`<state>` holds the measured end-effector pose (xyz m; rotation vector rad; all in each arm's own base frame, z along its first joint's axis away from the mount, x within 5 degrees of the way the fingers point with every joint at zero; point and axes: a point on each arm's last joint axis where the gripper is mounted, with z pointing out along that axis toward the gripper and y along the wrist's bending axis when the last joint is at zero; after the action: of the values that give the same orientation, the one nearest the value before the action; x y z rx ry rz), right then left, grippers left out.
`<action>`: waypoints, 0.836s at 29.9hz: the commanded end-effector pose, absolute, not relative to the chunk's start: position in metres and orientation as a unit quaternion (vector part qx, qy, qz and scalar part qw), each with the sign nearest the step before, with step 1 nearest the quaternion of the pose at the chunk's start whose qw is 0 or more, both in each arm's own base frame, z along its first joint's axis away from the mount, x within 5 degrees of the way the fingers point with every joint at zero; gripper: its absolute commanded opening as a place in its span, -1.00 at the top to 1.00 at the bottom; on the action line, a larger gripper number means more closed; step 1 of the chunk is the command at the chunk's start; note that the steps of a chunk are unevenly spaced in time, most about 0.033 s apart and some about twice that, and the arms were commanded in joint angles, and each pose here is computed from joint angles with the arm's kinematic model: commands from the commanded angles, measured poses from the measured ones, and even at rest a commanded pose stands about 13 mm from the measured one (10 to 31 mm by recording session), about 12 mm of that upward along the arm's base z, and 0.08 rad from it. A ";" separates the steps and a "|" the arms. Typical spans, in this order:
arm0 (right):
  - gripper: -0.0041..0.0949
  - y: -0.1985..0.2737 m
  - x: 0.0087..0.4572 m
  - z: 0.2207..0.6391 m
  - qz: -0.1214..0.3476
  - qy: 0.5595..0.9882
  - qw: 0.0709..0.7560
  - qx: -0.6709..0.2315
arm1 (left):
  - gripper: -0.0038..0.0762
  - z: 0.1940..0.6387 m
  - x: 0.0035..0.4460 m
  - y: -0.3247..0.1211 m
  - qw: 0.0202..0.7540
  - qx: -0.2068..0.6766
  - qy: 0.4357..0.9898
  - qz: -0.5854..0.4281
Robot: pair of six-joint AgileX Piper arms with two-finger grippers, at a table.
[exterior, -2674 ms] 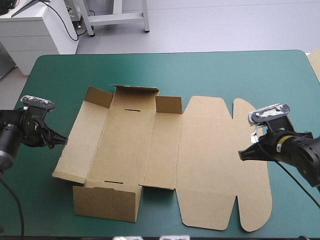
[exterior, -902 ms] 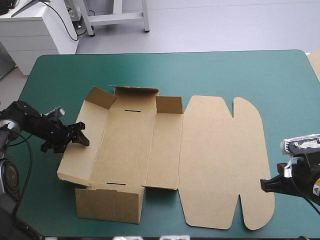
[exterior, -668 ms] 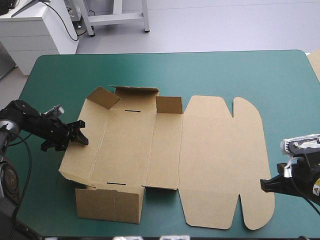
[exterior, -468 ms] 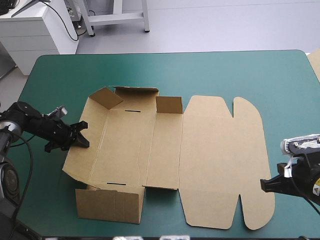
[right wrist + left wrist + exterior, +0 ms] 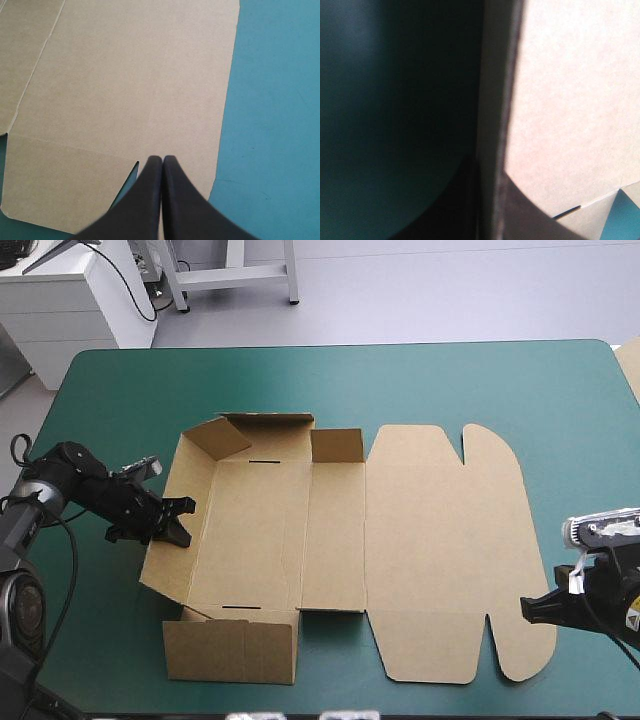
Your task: Fold the box
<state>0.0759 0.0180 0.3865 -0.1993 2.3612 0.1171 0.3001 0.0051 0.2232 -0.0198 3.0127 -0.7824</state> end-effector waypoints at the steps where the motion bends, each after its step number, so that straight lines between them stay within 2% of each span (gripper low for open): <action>1: 0.96 0.017 0.079 0.395 0.046 0.909 0.407 -0.074 | 0.92 0.258 0.298 -0.002 0.029 0.042 0.968 -0.245; 5: 0.96 0.017 0.078 0.395 0.045 0.911 0.404 -0.074 | 0.92 0.289 0.311 -0.013 0.067 0.101 0.980 -0.155; 9: 0.96 0.016 0.076 0.392 0.042 0.919 0.385 -0.073 | 0.92 0.324 0.322 -0.039 0.119 0.197 0.971 -0.063; 17: 0.96 0.019 0.075 0.392 0.057 0.919 0.382 -0.075 | 0.92 0.383 0.325 -0.095 0.209 0.373 0.893 0.141; 22: 0.96 0.026 0.073 0.392 0.099 0.920 0.372 -0.080 | 0.92 0.384 0.330 -0.125 0.224 0.462 0.835 0.198; 25: 0.96 0.027 0.073 0.392 0.103 0.919 0.371 -0.083 | 0.92 0.380 0.342 -0.140 0.261 0.484 0.806 0.218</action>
<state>0.0727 0.0268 0.3858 -0.2119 2.3818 0.2513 0.3399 -0.1329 0.3586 1.3154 2.3551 0.5163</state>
